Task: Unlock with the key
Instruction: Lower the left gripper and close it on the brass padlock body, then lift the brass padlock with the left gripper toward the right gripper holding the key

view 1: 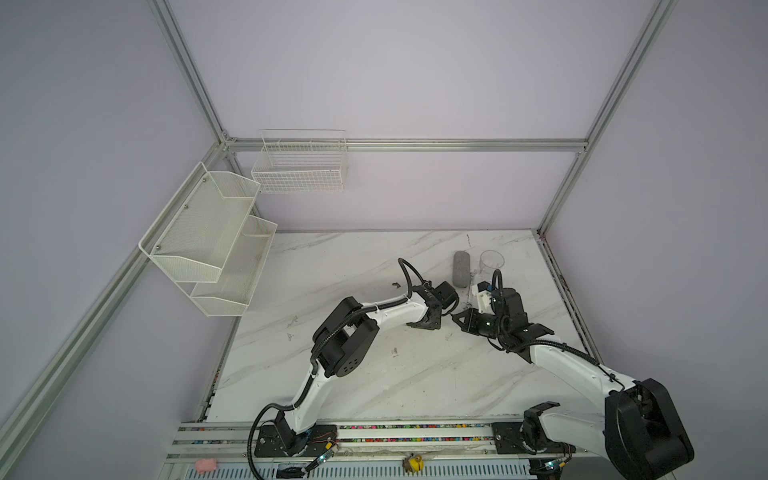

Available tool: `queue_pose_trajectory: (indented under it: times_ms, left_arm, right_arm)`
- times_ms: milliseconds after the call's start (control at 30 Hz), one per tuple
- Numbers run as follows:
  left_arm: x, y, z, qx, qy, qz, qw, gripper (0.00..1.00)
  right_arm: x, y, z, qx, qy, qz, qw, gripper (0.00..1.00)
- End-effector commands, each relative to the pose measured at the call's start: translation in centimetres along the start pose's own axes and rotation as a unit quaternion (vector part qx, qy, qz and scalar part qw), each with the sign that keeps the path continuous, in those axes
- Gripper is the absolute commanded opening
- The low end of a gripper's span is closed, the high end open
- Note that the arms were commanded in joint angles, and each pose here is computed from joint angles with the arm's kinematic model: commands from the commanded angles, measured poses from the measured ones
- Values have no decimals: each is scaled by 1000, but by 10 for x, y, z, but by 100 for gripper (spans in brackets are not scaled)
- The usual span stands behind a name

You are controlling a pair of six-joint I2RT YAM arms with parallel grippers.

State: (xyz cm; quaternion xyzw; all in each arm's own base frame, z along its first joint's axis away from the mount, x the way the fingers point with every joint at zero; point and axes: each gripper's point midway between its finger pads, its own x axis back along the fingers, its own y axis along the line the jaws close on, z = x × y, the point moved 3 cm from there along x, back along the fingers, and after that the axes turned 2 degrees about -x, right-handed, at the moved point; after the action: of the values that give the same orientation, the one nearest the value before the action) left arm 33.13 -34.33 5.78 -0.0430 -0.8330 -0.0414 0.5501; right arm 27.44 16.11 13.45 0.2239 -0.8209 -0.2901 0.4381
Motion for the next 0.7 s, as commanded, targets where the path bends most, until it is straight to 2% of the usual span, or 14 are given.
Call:
queue_pose_trajectory:
  times_ms: [0, 200, 400, 667]
  left_arm:
    - [8, 14, 10, 19, 8, -16, 1000, 33]
    - [6, 18, 17, 34, 18, -17, 999, 33]
    - [1, 8, 19, 35, 28, 7, 999, 31]
    - [4, 11, 18, 43, 22, 9, 999, 20]
  right_arm:
    - [0, 4, -3, 8, 5, -5, 1000, 0]
    - [0, 3, -2, 8, 4, -4, 1000, 0]
    - [2, 4, -3, 10, 1, -4, 1000, 0]
    - [2, 5, -5, 12, 0, -4, 1000, 0]
